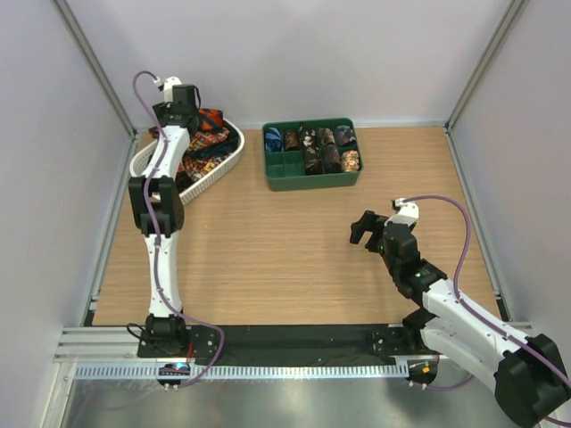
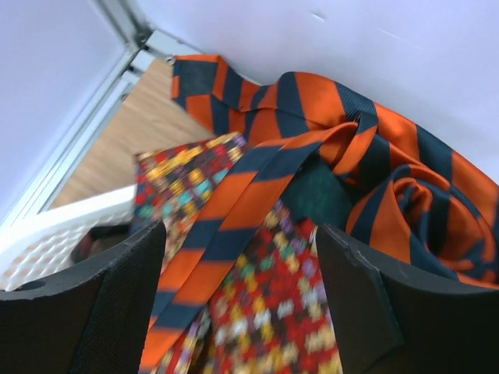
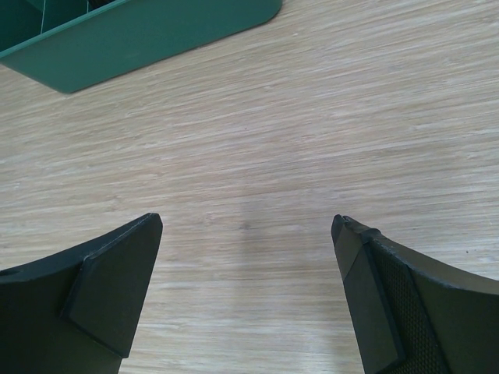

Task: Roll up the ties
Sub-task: Grab a tie with the left arm

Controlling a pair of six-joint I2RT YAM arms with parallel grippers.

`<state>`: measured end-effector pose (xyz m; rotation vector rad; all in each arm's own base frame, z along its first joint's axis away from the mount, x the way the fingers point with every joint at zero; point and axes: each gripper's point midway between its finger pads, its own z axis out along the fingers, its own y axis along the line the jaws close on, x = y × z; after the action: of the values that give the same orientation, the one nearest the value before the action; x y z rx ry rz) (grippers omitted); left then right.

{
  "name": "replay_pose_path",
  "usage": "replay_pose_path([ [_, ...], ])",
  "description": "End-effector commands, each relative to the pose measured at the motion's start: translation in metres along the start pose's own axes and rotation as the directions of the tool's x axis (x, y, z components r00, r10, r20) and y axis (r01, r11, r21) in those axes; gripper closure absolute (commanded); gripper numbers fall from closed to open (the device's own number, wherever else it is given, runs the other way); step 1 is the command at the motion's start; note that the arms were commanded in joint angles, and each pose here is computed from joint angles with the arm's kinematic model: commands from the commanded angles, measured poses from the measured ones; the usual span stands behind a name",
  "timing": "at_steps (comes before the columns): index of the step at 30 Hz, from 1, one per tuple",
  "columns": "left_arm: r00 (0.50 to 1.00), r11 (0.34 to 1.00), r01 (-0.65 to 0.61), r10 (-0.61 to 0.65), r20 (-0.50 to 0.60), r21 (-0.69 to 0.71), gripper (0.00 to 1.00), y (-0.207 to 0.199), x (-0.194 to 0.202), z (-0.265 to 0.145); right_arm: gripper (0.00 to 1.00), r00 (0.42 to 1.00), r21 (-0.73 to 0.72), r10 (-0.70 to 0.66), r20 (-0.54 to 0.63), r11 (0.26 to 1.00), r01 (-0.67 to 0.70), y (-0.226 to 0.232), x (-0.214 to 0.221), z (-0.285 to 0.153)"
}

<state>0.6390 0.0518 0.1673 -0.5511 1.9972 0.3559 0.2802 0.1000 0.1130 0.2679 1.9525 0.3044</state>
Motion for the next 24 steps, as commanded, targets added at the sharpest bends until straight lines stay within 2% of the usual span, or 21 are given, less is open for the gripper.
replay_pose_path([
  [1,0.995,0.998,-0.052,0.049,0.084,0.025,0.25,-0.010,-0.029,0.005,0.00,0.999,-0.032,0.009,0.046,0.999,-0.008,0.008,-0.012,0.001],
  [5,0.992,0.997,-0.053,0.060,0.108,-0.064,0.25,0.003,-0.025,0.019,0.00,0.999,-0.031,0.009,0.048,0.999,-0.007,0.007,-0.012,0.001],
  [7,0.990,0.994,-0.075,0.083,0.115,-0.074,0.30,0.004,-0.022,0.026,0.00,0.999,-0.034,0.009,0.048,0.999,-0.008,0.008,-0.012,0.001],
  [8,0.988,0.993,-0.091,0.100,0.114,-0.079,0.45,0.004,-0.021,0.026,0.00,0.999,-0.034,0.009,0.048,0.999,-0.008,0.008,-0.012,0.000],
  [10,0.988,0.992,-0.093,0.102,0.116,-0.083,0.60,0.006,-0.021,0.028,0.00,0.999,-0.035,0.009,0.049,0.999,-0.008,0.008,-0.012,0.000],
  [11,0.987,0.991,-0.097,0.107,0.120,-0.087,0.81,0.007,-0.024,0.026,0.00,0.999,-0.037,0.009,0.047,0.999,-0.007,0.008,-0.012,0.000],
  [15,0.982,0.995,-0.068,0.079,0.173,-0.067,1.00,0.010,-0.046,0.006,0.00,0.999,-0.044,0.007,0.040,0.999,-0.006,0.010,-0.010,0.001],
  [24,0.951,0.999,0.029,-0.023,0.307,-0.016,1.00,0.024,-0.120,-0.061,0.00,1.000,-0.051,-0.002,0.023,0.999,0.003,0.013,-0.008,0.004],
])
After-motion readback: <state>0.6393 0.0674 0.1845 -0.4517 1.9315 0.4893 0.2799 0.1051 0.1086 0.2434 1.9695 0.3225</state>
